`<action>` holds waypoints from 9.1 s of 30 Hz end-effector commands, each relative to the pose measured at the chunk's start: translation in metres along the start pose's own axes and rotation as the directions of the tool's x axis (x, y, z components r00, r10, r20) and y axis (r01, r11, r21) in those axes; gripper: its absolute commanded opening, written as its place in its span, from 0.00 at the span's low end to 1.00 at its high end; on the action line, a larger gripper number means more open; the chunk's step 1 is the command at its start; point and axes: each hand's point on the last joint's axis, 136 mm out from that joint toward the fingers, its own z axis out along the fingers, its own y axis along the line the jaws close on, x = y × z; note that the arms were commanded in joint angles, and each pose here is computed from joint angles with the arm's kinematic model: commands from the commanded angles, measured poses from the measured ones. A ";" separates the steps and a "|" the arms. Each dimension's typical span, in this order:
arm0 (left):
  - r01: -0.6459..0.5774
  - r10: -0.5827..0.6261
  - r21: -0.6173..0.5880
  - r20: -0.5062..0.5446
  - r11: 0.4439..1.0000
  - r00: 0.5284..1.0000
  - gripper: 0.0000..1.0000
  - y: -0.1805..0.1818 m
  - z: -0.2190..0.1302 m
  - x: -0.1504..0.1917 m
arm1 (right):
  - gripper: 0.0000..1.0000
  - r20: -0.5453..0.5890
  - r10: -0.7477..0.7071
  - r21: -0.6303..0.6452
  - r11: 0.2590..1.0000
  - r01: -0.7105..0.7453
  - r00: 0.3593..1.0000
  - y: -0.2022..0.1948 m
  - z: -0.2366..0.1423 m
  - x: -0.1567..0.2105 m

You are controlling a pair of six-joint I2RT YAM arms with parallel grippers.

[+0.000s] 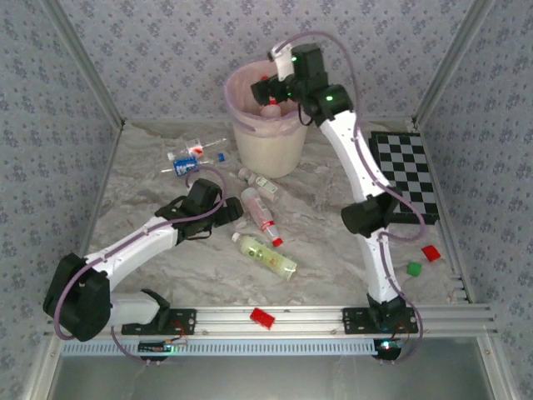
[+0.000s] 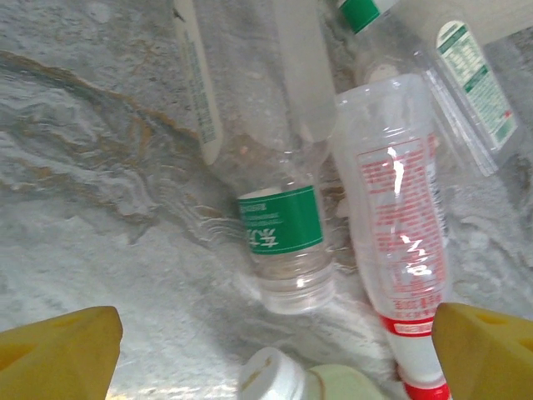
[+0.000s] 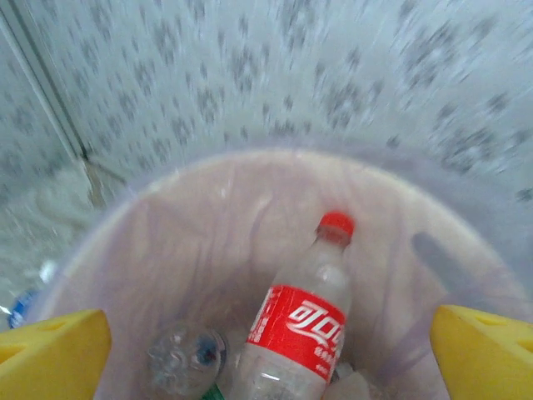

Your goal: Put the plastic bottles in the bin

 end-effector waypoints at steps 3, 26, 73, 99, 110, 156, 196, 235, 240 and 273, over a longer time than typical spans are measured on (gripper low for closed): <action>-0.071 0.073 -0.027 0.097 0.997 0.993 0.96 -0.006 -0.033 -0.042 | 1.00 0.070 0.125 -0.058 0.991 -0.121 0.990 -0.008 -0.088 -0.036; -0.043 0.051 -0.094 0.087 0.995 0.995 0.96 0.052 -0.021 -0.122 | 0.88 -0.701 -0.294 -0.388 0.922 -0.001 0.649 0.192 -0.164 0.333; -0.011 0.007 0.033 0.137 0.999 0.990 0.98 0.034 -0.056 -0.107 | 0.40 -0.628 -0.096 -0.381 0.903 -0.198 0.772 0.164 -0.196 0.239; -0.004 0.015 0.238 -0.044 0.971 0.999 0.99 -0.042 -0.001 0.006 | 0.20 0.188 0.128 -0.111 0.988 -0.109 0.974 -0.001 -0.145 -0.017; -0.013 0.025 0.238 -0.046 0.971 0.999 0.99 -0.049 0.000 0.014 | 0.21 0.214 0.095 -0.019 0.996 -0.093 0.972 -0.034 -0.051 -0.043; -0.042 0.055 0.185 -0.063 0.982 0.996 0.99 -0.045 0.010 0.015 | 1.00 0.008 0.092 -0.013 0.996 -0.092 0.996 -0.005 -0.023 -0.009; -0.320 0.336 -0.174 0.070 0.931 0.939 0.98 0.061 0.029 -0.225 | 1.00 -0.210 0.564 0.219 0.823 -0.524 0.799 -0.074 -0.222 0.251; -0.498 0.494 0.050 -0.240 0.866 0.835 0.66 0.067 0.145 -0.233 | 1.00 -0.266 0.701 0.336 0.711 -0.618 0.661 -0.080 -0.231 0.293; -0.439 0.437 0.022 -0.148 0.898 0.887 0.58 0.058 0.125 -0.253 | 1.00 -0.272 0.707 0.335 0.705 -0.625 0.653 -0.079 -0.231 0.296; -0.318 0.189 0.099 0.625 0.943 0.757 0.11 -0.244 -0.082 -0.331 | 0.99 -0.243 0.733 0.325 0.679 -0.658 0.635 -0.074 -0.230 0.304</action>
